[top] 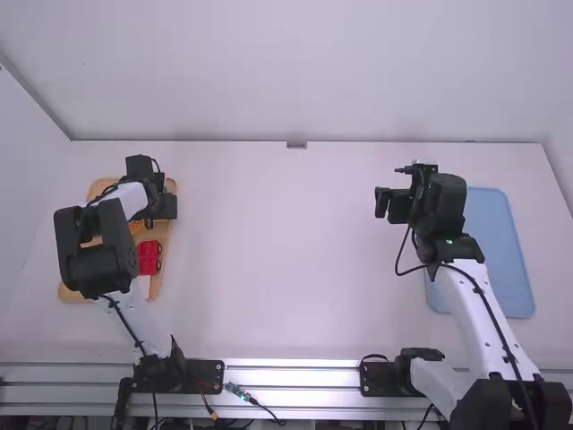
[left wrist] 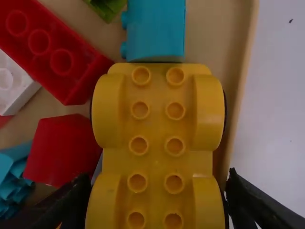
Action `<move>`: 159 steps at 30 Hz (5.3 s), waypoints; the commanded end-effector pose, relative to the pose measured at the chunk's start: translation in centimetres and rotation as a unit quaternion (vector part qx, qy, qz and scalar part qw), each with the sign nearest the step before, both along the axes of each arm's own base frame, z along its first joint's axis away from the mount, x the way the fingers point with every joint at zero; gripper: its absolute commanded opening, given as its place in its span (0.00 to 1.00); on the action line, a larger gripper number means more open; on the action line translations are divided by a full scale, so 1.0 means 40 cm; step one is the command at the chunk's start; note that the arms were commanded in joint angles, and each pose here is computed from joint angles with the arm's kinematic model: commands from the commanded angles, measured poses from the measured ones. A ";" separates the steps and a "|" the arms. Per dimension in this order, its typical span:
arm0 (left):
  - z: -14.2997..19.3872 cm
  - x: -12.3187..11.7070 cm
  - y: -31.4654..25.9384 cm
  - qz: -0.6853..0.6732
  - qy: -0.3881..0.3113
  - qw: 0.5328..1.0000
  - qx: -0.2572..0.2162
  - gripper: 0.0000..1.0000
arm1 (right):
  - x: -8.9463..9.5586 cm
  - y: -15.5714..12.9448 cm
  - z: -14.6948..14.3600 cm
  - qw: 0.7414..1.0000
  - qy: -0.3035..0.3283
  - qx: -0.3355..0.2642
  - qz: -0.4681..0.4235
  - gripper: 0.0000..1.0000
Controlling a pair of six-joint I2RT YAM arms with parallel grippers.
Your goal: Assemble lego blocks to make yellow taxi
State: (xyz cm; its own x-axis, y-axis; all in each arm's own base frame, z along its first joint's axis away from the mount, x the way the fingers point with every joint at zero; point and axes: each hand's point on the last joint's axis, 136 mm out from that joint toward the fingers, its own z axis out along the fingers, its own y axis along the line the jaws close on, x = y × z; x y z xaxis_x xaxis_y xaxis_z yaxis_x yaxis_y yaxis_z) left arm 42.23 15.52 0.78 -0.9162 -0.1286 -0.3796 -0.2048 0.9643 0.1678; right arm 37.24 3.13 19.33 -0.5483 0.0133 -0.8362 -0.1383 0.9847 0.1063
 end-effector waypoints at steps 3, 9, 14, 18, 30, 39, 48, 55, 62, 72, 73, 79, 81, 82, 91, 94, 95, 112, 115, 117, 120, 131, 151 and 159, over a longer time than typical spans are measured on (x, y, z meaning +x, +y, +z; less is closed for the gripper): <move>-0.014 -0.009 0.009 0.003 0.008 1.000 0.002 0.71 | 0.017 0.000 0.035 1.000 -0.013 0.001 0.000 0.99; -0.014 -0.008 0.010 0.003 0.007 1.000 0.002 0.56 | 0.016 0.000 0.033 1.000 -0.012 0.001 0.000 0.99; -0.019 -0.015 0.008 0.003 0.011 1.000 0.001 0.56 | 0.016 -0.001 0.032 1.000 -0.011 0.001 -0.001 0.99; -0.021 -0.018 0.019 0.005 0.013 1.000 0.015 0.80 | 0.016 -0.001 0.032 1.000 -0.011 0.001 0.000 0.99; -0.037 -0.029 0.036 0.026 0.005 0.999 0.035 0.77 | 0.015 -0.015 0.030 1.000 -0.009 0.001 -0.008 0.99; -0.034 -0.033 0.071 0.079 -0.014 0.996 0.033 0.78 | 0.016 -0.023 0.030 1.000 -0.009 0.002 -0.012 0.99; -0.001 0.004 0.056 0.056 -0.036 0.997 -0.038 0.85 | 0.016 0.007 0.034 1.000 -0.013 0.001 0.003 0.99; 0.014 0.011 0.058 0.046 -0.034 0.998 -0.035 0.84 | 0.016 0.011 0.034 1.000 -0.015 -0.010 0.010 0.99; 0.010 -0.001 0.070 0.038 -0.024 0.999 -0.029 0.80 | 0.016 0.004 0.034 1.000 -0.015 -0.010 0.007 1.00; -0.015 -0.005 0.053 -0.005 -0.021 1.000 -0.016 0.79 | 0.016 0.006 0.034 1.000 -0.014 -0.008 0.009 0.99; -0.015 -0.005 0.053 -0.005 -0.021 1.000 -0.016 0.79 | 0.016 0.006 0.033 1.000 -0.014 -0.008 0.009 0.99; -0.033 -0.018 0.053 -0.020 -0.016 1.000 -0.010 0.79 | 0.016 0.006 0.034 1.000 -0.014 -0.008 0.009 0.99; -0.040 -0.021 0.051 -0.020 -0.017 1.000 -0.010 0.80 | 0.016 0.006 0.034 1.000 -0.015 -0.008 0.009 0.99; -0.044 -0.022 0.049 -0.021 -0.018 1.000 -0.009 0.80 | 0.016 0.006 0.033 1.000 -0.014 -0.008 0.009 0.99; -0.061 -0.029 0.046 -0.028 -0.022 0.999 -0.007 0.75 | 0.015 0.006 0.032 1.000 -0.013 -0.008 0.009 0.99; -0.064 -0.034 0.045 -0.029 -0.019 0.999 -0.008 0.65 | 0.015 0.006 0.032 1.000 -0.013 -0.008 0.009 0.99; -0.065 -0.035 0.042 -0.030 -0.018 0.999 -0.008 0.59 | 0.015 0.006 0.032 1.000 -0.013 -0.008 0.009 0.99; -0.006 -0.011 0.051 0.059 -0.022 0.997 -0.046 0.71 | 0.015 0.006 0.032 1.000 -0.013 -0.008 0.009 0.99; -0.007 -0.011 0.048 0.044 -0.019 0.998 -0.041 0.84 | 0.015 0.006 0.032 1.000 -0.013 -0.008 0.009 0.99; -0.009 -0.013 0.050 0.041 -0.017 0.998 -0.040 0.86 | 0.014 0.007 0.031 1.000 -0.012 -0.008 0.010 0.99; -0.011 -0.020 0.052 0.036 -0.011 0.999 -0.038 0.89 | 0.014 0.007 0.030 1.000 -0.011 -0.008 0.009 0.99; -0.015 -0.024 0.052 0.026 -0.007 0.999 -0.034 0.73 | 0.013 0.007 0.030 1.000 -0.011 -0.008 0.010 0.99; -0.056 -0.053 0.039 0.009 0.004 0.999 -0.032 0.79 | 0.014 0.007 0.030 1.000 -0.011 -0.008 0.010 1.00; -0.068 -0.065 0.034 0.000 0.012 0.999 -0.030 0.71 | 0.015 0.007 0.032 1.000 -0.013 -0.008 0.009 0.99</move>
